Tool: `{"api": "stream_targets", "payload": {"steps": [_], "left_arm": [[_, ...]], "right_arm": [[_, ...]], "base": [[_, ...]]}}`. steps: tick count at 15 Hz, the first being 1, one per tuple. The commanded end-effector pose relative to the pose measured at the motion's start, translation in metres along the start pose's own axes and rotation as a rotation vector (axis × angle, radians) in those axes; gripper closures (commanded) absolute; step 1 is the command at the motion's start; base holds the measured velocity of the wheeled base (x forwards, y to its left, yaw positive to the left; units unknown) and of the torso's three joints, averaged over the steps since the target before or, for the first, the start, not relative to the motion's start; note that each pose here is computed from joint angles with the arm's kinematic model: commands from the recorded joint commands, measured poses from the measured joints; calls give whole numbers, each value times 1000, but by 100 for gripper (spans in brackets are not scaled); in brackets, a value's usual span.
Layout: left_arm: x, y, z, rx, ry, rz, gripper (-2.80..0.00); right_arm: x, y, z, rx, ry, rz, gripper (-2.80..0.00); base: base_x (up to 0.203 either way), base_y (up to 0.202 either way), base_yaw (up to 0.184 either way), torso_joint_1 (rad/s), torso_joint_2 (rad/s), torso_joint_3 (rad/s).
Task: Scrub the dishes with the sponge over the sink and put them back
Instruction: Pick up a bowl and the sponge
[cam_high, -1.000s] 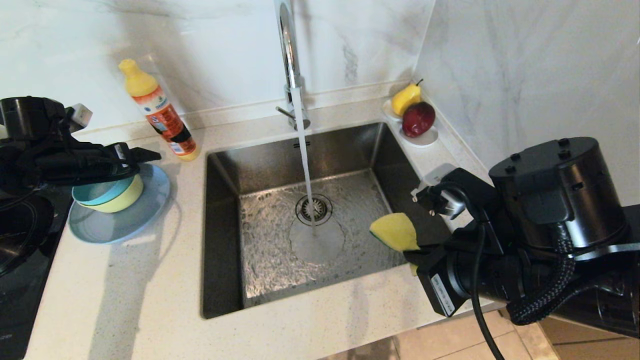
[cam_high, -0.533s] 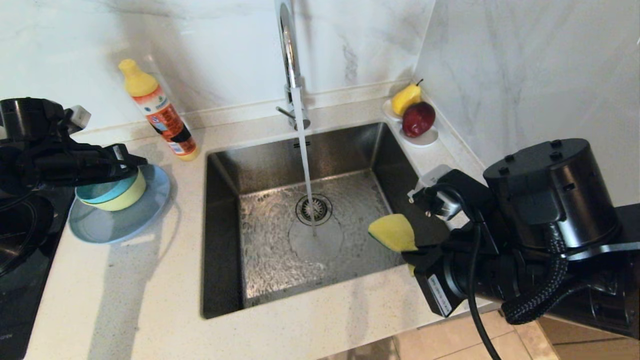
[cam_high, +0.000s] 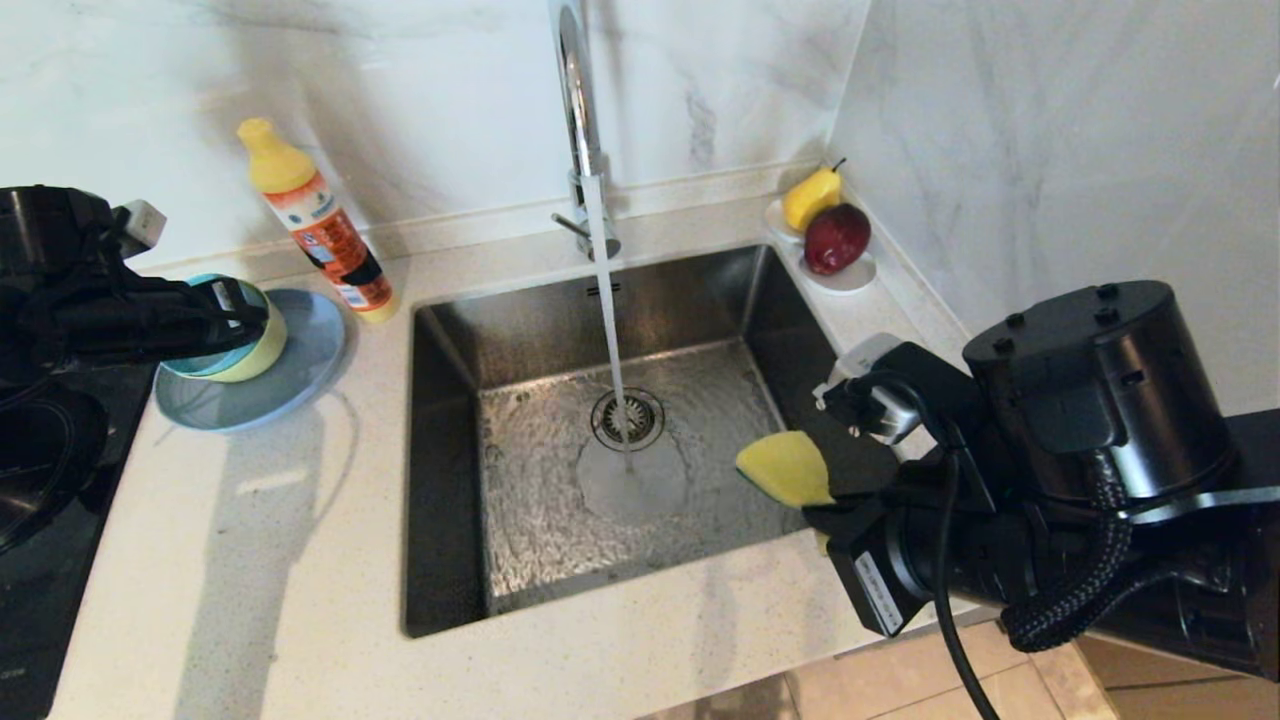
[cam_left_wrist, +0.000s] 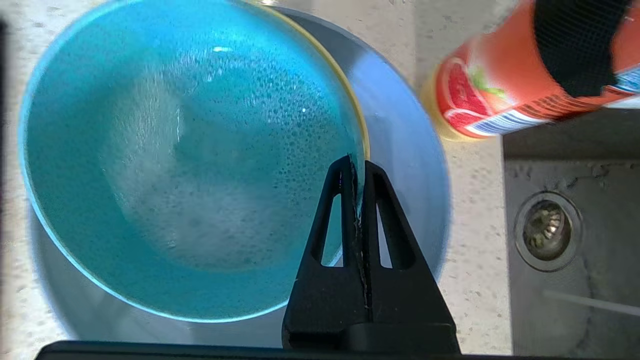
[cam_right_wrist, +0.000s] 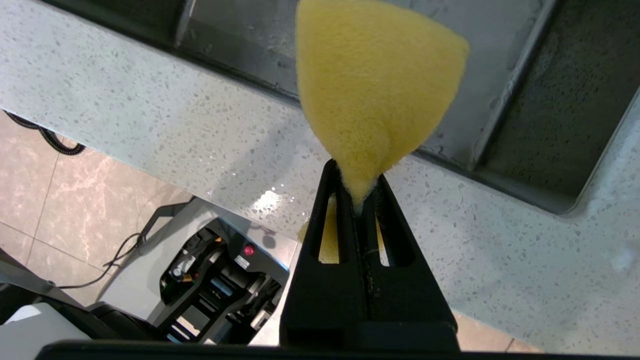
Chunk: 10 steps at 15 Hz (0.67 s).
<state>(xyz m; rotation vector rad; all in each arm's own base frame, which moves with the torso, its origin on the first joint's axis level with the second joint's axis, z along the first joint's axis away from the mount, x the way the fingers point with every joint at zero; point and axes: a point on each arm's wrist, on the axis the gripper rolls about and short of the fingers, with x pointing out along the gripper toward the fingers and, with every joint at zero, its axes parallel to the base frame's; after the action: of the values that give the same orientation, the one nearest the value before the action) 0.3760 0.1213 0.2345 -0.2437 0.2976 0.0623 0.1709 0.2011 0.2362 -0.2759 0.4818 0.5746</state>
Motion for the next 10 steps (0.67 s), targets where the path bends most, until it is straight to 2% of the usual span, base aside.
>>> {"api": "stream_targets", "payload": {"steps": [1, 5, 10], "left_arm": [[-2, 1, 4, 4, -15, 2, 0], [-8, -2, 12, 9, -16, 2, 0], [-17, -6, 18, 25, 22, 4, 0]], "right_arm": [[-1, 0, 0, 0, -1, -1, 0], [-1, 0, -1, 0, 1, -1, 0], [-4, -1, -2, 1, -4, -1, 0]], "base": [[0, 0, 0, 0, 0, 0], [0, 0, 0, 0, 0, 0], [0, 0, 0, 0, 0, 0]]}}
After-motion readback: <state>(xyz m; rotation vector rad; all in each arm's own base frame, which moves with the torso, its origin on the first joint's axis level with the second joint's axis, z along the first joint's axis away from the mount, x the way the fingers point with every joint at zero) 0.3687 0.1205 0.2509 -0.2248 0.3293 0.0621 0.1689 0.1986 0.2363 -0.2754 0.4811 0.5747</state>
